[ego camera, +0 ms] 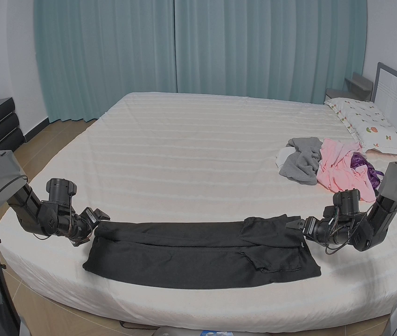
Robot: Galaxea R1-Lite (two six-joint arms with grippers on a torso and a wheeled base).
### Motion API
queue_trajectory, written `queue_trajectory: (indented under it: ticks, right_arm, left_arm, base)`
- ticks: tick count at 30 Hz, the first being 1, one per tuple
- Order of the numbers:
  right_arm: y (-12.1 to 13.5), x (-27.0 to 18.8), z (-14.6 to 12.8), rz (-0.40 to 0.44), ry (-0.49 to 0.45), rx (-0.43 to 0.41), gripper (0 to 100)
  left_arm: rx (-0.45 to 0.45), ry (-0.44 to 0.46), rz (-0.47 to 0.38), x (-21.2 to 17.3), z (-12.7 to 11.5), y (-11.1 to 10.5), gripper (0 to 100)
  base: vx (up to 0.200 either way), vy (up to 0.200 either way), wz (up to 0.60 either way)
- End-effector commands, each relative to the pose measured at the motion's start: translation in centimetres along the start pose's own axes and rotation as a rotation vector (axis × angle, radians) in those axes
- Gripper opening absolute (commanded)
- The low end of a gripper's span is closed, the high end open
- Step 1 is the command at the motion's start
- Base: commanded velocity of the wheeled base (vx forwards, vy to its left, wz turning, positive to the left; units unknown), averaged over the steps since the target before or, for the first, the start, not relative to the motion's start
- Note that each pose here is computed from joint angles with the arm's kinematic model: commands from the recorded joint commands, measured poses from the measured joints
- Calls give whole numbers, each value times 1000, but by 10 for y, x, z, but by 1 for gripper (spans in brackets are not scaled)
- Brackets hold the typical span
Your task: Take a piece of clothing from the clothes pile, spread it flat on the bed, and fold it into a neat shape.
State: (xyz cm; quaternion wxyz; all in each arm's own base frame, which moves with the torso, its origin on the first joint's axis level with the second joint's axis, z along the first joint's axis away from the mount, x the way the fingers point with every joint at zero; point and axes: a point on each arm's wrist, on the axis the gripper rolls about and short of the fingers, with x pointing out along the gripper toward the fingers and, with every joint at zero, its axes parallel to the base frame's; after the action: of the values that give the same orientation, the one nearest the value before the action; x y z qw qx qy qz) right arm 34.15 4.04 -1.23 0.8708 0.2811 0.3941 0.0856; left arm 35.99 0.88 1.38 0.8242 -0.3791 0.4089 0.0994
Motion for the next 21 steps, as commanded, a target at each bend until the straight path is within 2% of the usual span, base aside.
queue_trajectory:
  ticks: [1,7,10,11,21]
  right_arm:
    - [8,-13,-3,-7,-11,22,100]
    - [11,-12,-11,-93,-42,100,100]
    - [12,-14,-12,-103,-47,121,100]
    - [14,-14,-14,-102,-41,123,100]
    - [26,-14,-20,-157,-26,176,100]
  left_arm:
    - [0,-22,30,10,1,2,100]
    - [-2,-17,49,21,0,4,100]
    - [5,-16,45,27,-1,1,100]
    - [4,-19,44,28,0,0,0]
    - [4,-43,49,24,2,-3,0]
  base:
    - [0,0,0]
    - [0,0,0]
    - [0,0,0]
    - [0,0,0]
    - [0,0,0]
